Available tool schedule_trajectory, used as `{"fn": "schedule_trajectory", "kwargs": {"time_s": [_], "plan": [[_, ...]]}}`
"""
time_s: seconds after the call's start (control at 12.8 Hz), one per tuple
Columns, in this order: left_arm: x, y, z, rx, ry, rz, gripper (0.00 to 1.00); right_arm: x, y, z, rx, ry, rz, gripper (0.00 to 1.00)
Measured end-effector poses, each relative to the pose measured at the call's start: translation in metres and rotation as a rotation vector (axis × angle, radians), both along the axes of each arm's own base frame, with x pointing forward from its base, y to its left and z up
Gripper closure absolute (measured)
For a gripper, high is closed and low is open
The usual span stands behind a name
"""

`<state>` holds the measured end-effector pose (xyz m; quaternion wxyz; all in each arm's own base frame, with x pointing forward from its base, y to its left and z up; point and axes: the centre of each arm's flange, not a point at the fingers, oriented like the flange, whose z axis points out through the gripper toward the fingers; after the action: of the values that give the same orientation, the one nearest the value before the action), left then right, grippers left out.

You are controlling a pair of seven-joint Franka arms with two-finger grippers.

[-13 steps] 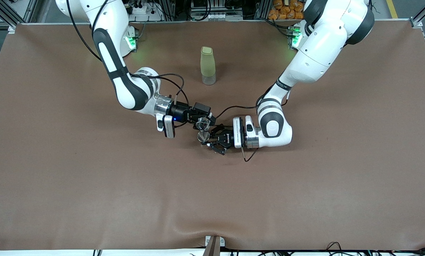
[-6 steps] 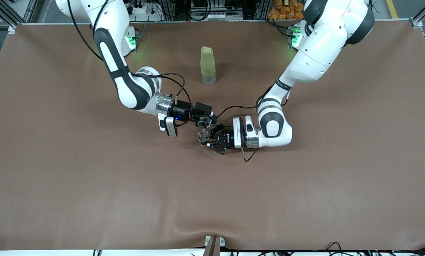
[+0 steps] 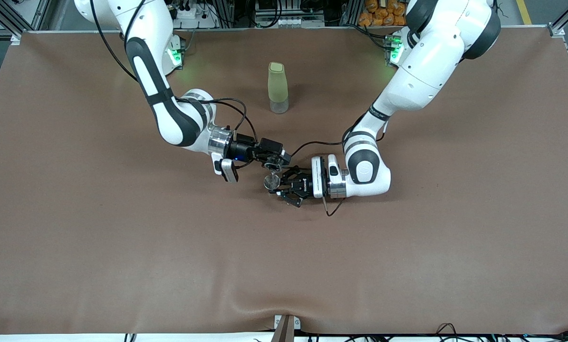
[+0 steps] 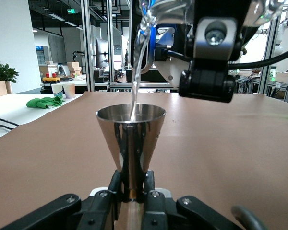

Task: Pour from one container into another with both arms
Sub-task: 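Tilt the glass cup with the right gripper, pouring into the jigger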

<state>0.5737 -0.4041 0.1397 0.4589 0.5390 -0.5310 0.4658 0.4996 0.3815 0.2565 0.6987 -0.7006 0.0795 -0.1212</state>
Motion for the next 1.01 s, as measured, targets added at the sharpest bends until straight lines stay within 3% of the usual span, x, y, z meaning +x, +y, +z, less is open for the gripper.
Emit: {"fn": "schedule_trajectory", "kwargs": {"time_s": [1.01], "plan": [[0.0006,0.0009,-0.0001,0.0,0.0,0.001,0.79,0.0073,-0.0053,0.0032,0.062,0.128,-0.042,0.85]]}}
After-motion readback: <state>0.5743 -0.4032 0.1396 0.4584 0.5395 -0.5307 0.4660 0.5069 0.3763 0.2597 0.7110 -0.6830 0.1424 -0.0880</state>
